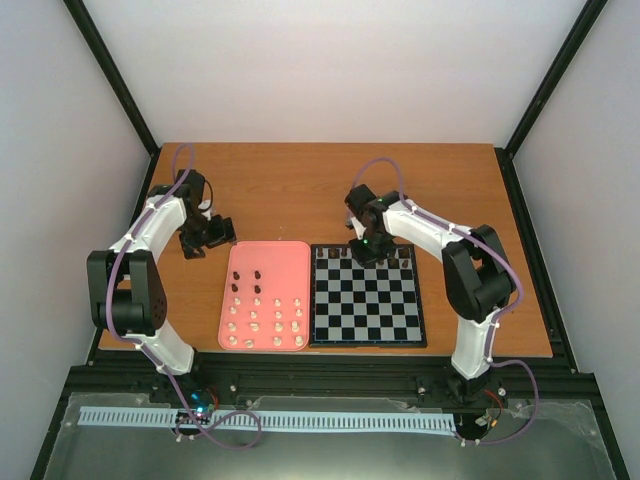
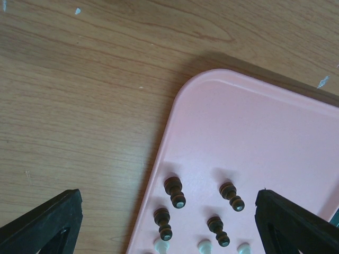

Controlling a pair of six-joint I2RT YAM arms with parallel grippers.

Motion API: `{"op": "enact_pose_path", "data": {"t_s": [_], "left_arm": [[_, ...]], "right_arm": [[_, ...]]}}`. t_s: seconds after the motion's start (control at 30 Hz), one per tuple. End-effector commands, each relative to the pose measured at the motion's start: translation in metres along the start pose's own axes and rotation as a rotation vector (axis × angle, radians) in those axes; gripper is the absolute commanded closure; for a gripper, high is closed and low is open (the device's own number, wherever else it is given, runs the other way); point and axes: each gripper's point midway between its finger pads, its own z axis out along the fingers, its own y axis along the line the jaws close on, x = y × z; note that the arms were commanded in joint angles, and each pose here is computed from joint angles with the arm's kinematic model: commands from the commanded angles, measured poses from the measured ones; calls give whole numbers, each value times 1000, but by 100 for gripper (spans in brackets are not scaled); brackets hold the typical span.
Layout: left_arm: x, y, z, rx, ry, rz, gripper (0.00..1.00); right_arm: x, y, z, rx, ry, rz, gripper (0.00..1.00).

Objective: Set up the chess pieces on the board
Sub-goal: Place the chess piece on the chessboard.

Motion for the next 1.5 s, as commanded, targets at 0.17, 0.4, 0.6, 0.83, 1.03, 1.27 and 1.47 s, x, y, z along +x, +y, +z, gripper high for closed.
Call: {"op": "enact_pose_path", "data": {"t_s": [0.17,0.4,0.6,0.83,1.03,1.27,1.47], "left_arm": [[-6,-3,-10,5,-36,13,0],[-8,-3,-9,1,-31,14,0],[-8,-3,-8,0,-28,14,0],[-8,-3,-6,1,-23,12,0],[-7,-3,-6,1,-24,13,0],[-6,-2,-6,2,-26,13,0],[-6,-2,-8,3,-28,14,0]], "right_arm": [[1,-22,15,59,10,14,97],[1,-26,21,63,24,12,97],[0,-26,26,59,28,14,97],[-2,-25,28,50,26,19,97],[-1,-24,31,46,39,17,97],[3,-22,30,31,40,15,94],[2,-17,24,5,24,13,90]]}}
